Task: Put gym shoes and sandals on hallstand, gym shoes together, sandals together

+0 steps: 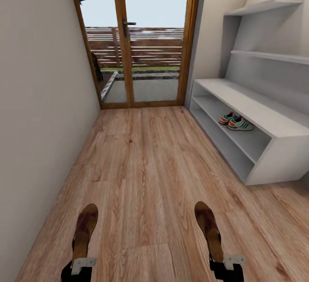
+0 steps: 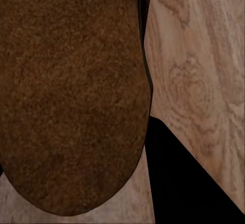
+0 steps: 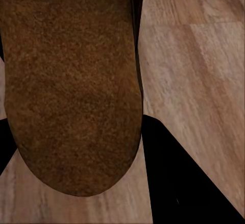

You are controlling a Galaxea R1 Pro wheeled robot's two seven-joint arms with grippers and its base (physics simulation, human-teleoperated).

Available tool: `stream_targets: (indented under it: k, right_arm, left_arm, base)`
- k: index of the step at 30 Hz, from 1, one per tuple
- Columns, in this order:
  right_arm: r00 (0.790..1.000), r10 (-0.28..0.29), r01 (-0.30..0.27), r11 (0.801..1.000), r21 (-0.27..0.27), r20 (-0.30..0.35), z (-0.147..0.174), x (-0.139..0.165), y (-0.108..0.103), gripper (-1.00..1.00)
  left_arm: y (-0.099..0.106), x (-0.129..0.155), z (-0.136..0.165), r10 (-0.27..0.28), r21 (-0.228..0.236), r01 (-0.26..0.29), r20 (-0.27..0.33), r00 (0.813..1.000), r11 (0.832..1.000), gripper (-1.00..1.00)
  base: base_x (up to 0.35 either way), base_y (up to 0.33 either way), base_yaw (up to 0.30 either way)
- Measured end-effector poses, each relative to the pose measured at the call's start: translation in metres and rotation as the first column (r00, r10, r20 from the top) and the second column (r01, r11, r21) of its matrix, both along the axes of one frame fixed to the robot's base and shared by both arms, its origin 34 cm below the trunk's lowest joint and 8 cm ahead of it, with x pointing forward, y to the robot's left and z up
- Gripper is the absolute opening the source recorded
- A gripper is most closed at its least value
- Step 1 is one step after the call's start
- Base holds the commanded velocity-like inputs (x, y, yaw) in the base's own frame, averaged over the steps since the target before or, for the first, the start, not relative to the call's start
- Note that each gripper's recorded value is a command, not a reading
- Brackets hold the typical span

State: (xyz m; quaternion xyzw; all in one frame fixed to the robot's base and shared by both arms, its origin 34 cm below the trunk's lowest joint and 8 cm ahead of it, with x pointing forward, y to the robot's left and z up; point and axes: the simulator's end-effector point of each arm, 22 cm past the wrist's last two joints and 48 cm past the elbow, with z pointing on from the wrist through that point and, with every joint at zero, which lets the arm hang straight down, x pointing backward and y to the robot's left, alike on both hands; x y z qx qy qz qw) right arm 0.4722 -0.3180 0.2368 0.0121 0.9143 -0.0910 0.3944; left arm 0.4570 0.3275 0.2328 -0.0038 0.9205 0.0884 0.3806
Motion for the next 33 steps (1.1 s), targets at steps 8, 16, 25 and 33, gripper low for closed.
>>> stream_targets:
  k: [8,16,25,33]
  right_arm:
    - [1.0,0.0,0.0,1.0,0.0,0.0,0.0,0.0,0.0001,-1.0]
    - [1.0,0.001,-0.001,1.0,0.001,0.0,-0.0001,0.0,0.0003,-1.0]
    - [1.0,0.001,-0.001,1.0,0.001,0.0,0.0,0.0,0.0003,-1.0]
    - [1.0,0.001,-0.001,1.0,0.001,0.0,-0.0001,-0.0001,0.0003,-1.0]
  left_arm:
    - [-0.0002,0.0001,0.0,-0.001,0.0,0.001,0.0,1.0,1.0,-1.0]
    - [-0.0002,0.0001,0.0001,-0.001,0.0,0.001,0.001,1.0,1.0,-1.0]
    - [-0.0003,0.0001,0.0001,-0.001,0.0,0.001,0.001,1.0,1.0,-1.0]
    - [0.0,0.0002,0.0001,0.0,0.0,0.0,0.001,1.0,1.0,-1.0]
  base:
    - [0.339,0.012,0.0]
    - [0.339,0.0,0.0]
    - [0.339,0.004,-0.024]
    - [0.32,0.119,-0.175]
